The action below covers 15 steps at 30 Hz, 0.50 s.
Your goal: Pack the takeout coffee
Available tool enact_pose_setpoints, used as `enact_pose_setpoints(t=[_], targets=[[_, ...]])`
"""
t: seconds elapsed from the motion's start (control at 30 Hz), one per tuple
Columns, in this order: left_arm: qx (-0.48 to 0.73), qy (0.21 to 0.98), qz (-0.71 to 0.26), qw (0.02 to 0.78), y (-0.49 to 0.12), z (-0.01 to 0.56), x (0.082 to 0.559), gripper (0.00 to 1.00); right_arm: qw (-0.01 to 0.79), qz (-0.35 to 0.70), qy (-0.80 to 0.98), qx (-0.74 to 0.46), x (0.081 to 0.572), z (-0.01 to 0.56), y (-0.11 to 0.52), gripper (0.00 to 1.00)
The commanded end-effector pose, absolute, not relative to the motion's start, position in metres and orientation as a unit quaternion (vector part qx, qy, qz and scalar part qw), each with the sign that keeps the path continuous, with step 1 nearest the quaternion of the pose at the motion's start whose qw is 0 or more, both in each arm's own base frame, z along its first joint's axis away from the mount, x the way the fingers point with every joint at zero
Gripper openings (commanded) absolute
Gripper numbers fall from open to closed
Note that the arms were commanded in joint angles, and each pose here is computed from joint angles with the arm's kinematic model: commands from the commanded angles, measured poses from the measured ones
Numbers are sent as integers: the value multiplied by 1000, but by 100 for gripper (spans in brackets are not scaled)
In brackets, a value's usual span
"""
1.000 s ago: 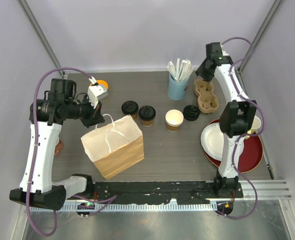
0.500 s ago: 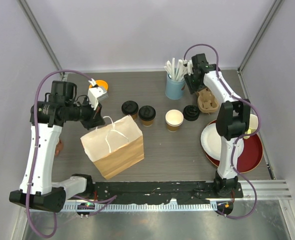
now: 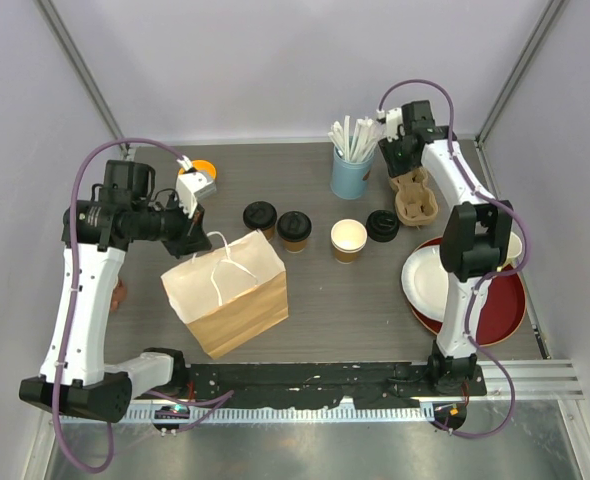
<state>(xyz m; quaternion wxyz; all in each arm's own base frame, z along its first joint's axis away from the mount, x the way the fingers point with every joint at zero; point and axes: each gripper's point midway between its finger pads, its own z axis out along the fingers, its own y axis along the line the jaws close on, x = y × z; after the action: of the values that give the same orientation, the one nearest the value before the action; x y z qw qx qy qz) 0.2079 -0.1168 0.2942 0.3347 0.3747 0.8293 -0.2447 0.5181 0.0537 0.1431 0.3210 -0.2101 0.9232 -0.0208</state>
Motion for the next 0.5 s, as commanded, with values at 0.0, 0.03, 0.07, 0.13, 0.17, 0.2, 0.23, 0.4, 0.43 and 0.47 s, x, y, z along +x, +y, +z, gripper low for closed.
enact_pose_setpoints(t=[0.0, 0.03, 0.07, 0.13, 0.17, 0.2, 0.23, 0.4, 0.43, 0.47], targets=[[373, 828, -248, 337, -119, 295, 209, 0, 363, -5, 908, -211, 532, 163, 47, 40], [372, 829, -249, 335, -119, 294, 209, 0, 361, -7, 907, -215, 533, 160, 45, 39], [372, 829, -249, 337, -119, 295, 211, 0, 357, -3, 908, -219, 532, 157, 46, 38], [370, 829, -249, 337, -120, 296, 215, 0, 350, 6, 910, -223, 530, 150, 49, 36], [369, 829, -249, 338, -120, 296, 216, 0, 348, 13, 910, -223, 529, 148, 51, 36], [368, 829, -248, 339, -120, 298, 219, 0, 346, 13, 912, -221, 529, 146, 50, 36], [369, 828, -248, 340, -121, 299, 220, 0, 340, 12, 915, -217, 527, 140, 49, 36], [369, 825, -248, 349, -122, 304, 226, 0, 324, 14, 920, -220, 521, 123, 49, 36], [368, 825, -248, 349, -122, 304, 227, 0, 322, 15, 921, -221, 520, 120, 50, 36], [369, 824, -248, 351, -122, 305, 227, 0, 321, 15, 921, -219, 520, 118, 49, 36]])
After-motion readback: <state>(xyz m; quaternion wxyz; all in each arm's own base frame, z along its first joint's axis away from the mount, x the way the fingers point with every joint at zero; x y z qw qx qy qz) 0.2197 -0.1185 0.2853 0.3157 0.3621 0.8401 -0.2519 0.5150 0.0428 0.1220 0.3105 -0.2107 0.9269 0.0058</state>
